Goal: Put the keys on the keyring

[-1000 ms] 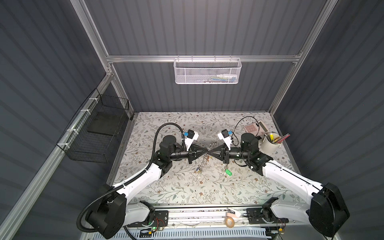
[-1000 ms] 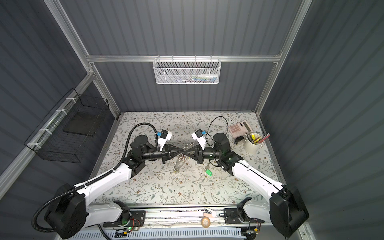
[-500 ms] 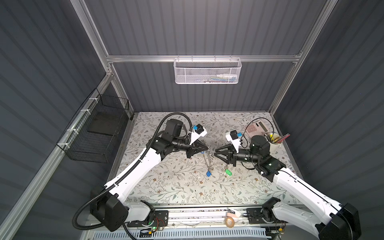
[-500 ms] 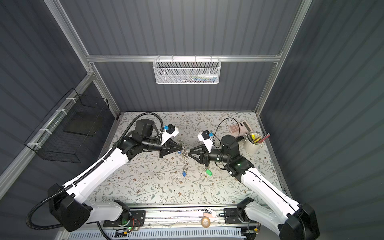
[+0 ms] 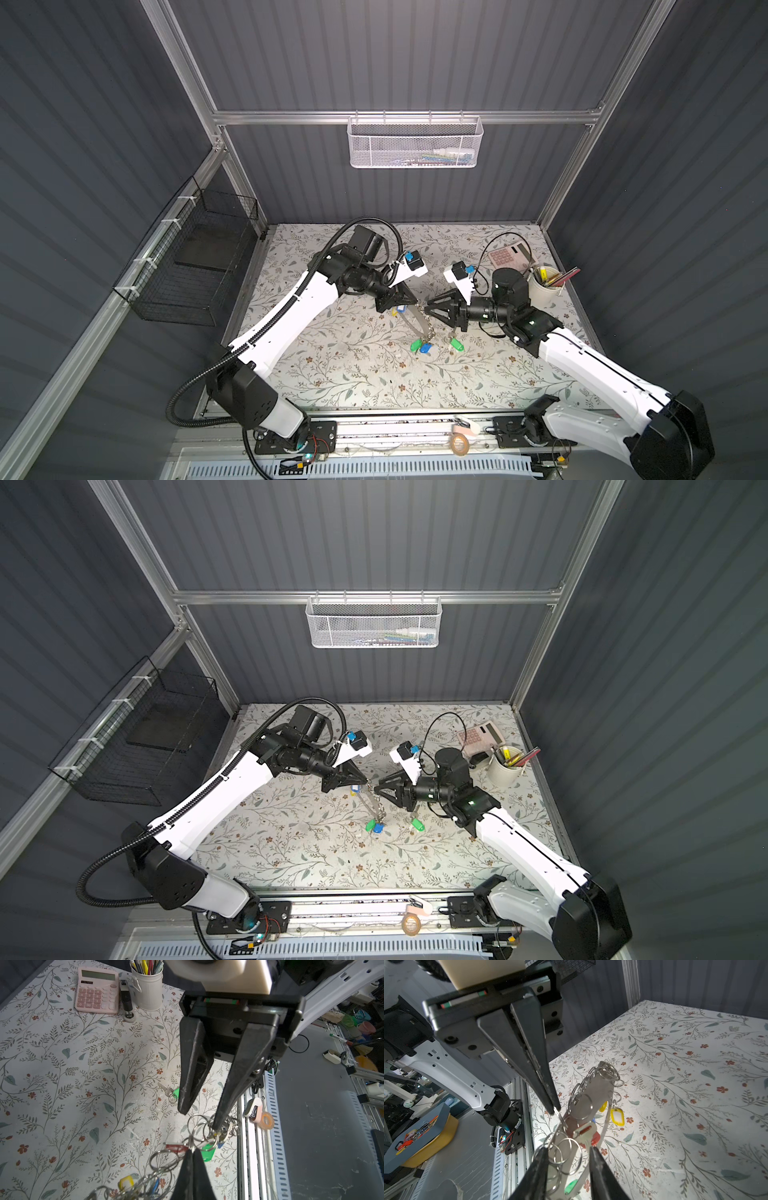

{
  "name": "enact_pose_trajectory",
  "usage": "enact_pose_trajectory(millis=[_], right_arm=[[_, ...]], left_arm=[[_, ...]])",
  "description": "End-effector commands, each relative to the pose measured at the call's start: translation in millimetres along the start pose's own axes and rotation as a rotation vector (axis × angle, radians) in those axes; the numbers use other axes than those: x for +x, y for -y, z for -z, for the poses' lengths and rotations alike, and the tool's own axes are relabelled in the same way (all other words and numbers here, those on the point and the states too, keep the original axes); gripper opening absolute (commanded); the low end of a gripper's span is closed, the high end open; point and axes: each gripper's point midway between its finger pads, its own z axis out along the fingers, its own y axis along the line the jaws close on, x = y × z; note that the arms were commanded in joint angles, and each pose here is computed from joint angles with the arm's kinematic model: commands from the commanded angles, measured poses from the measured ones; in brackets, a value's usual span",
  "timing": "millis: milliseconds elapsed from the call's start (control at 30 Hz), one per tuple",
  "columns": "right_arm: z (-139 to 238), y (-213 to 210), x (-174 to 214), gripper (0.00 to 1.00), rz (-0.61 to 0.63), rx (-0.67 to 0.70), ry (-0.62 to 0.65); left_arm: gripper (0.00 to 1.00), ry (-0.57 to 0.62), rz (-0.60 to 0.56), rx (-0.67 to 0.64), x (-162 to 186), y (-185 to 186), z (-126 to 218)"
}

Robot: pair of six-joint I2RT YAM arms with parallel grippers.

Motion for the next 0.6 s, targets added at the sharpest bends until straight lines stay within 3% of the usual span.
enact_pose_trajectory(millis=[0,233,567], right_arm=[[3,-7,-16,0.35,0.050,-0.022,0.043],[26,3,-35,0.37,-0.001,-0.044,0.164],[1,-3,-14,0.35,-0.028,-0.110,0.068]], left_arm=[[0.00,-0.020,-0.024,0.026,-2,7,2],[0.00,-0.031,-0.025,0.031,-1,6,0],[0.00,-0.013,-0.027,0.036,-6,7,0]])
